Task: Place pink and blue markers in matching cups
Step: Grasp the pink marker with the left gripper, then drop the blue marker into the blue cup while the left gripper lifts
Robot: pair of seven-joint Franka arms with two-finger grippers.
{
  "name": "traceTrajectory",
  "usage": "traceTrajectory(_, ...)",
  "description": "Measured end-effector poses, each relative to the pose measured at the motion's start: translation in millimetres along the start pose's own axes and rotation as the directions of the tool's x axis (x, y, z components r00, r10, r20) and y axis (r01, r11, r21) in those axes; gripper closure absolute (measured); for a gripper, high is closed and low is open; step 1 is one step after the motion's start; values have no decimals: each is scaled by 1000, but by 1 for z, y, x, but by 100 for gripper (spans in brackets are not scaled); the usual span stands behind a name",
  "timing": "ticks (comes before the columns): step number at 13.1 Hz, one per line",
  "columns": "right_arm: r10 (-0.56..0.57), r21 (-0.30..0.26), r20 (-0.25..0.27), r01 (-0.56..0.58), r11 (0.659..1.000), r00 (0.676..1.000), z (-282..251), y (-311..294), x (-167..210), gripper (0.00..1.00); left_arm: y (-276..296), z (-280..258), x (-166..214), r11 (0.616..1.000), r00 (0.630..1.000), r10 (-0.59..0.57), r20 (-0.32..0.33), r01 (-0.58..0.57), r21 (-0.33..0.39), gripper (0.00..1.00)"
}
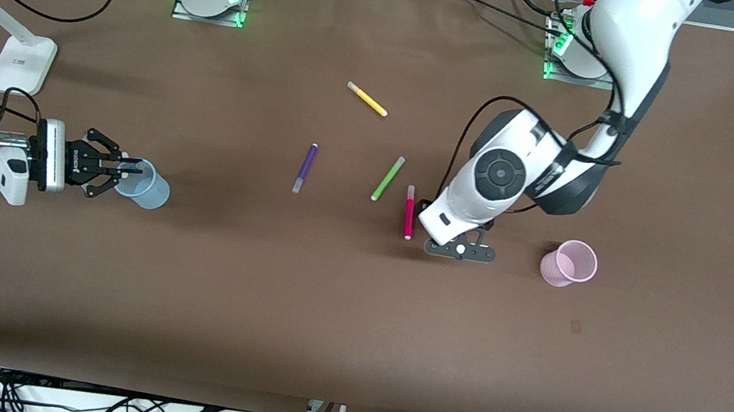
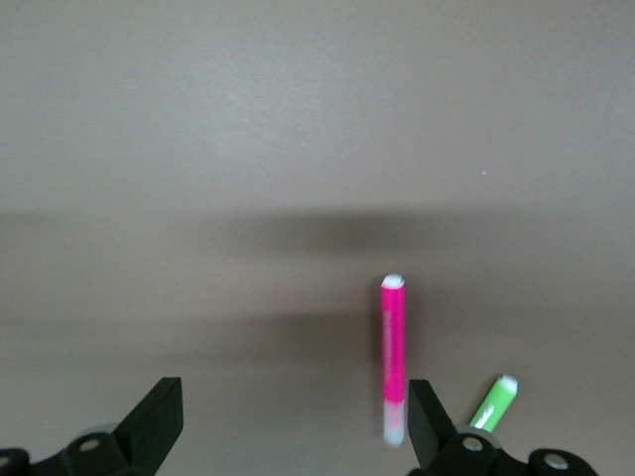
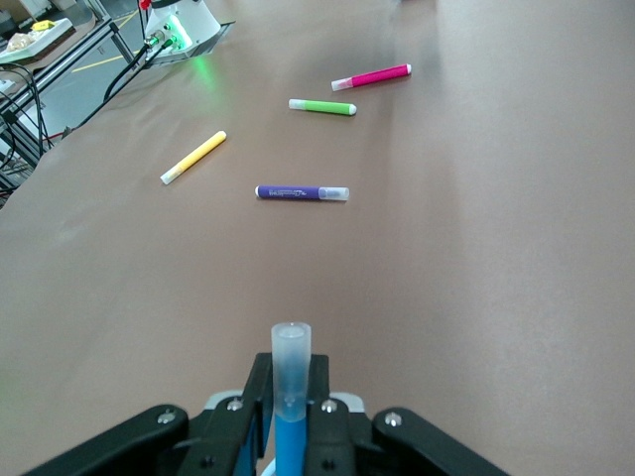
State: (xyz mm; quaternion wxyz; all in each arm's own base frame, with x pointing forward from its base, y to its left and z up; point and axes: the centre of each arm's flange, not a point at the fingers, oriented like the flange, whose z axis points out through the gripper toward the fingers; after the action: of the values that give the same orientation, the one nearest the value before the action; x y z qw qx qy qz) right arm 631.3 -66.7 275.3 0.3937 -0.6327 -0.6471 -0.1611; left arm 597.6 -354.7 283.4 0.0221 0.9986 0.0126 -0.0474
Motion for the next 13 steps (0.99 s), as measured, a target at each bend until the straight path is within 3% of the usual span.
traceTrajectory(2, 4, -2, -15, -4, 1000, 1000, 3, 2, -2, 83, 12, 22, -2, 1000, 1000, -6, -20, 6, 11, 0)
traceTrajectory(3, 3, -4, -19, -3, 1000, 1000, 3, 2, -1, 78, 17, 31, -4, 1000, 999, -11, -33, 11, 18, 0)
traceTrajectory(5, 21, -13, -26, -22, 1000, 999, 0, 4, 2, 55, 31, 53, -9, 999, 998, -34, -55, 35, 21, 0)
traceTrajectory(8, 148, -40, -21, -149, 988, 989, -15, 8, 17, 22, 47, 85, -18, 998, 997, -53, -51, 54, 13, 0)
traceTrajectory(10, 288, -61, -23, -289, 955, 957, -28, 8, 35, 0, 54, 97, -25, 998, 998, -53, -42, 54, 22, 0)
traceTrajectory(13, 495, -93, 5, -492, 865, 869, -42, 6, 67, 0, 57, 106, -27, 998, 997, -53, -49, 54, 20, 0)
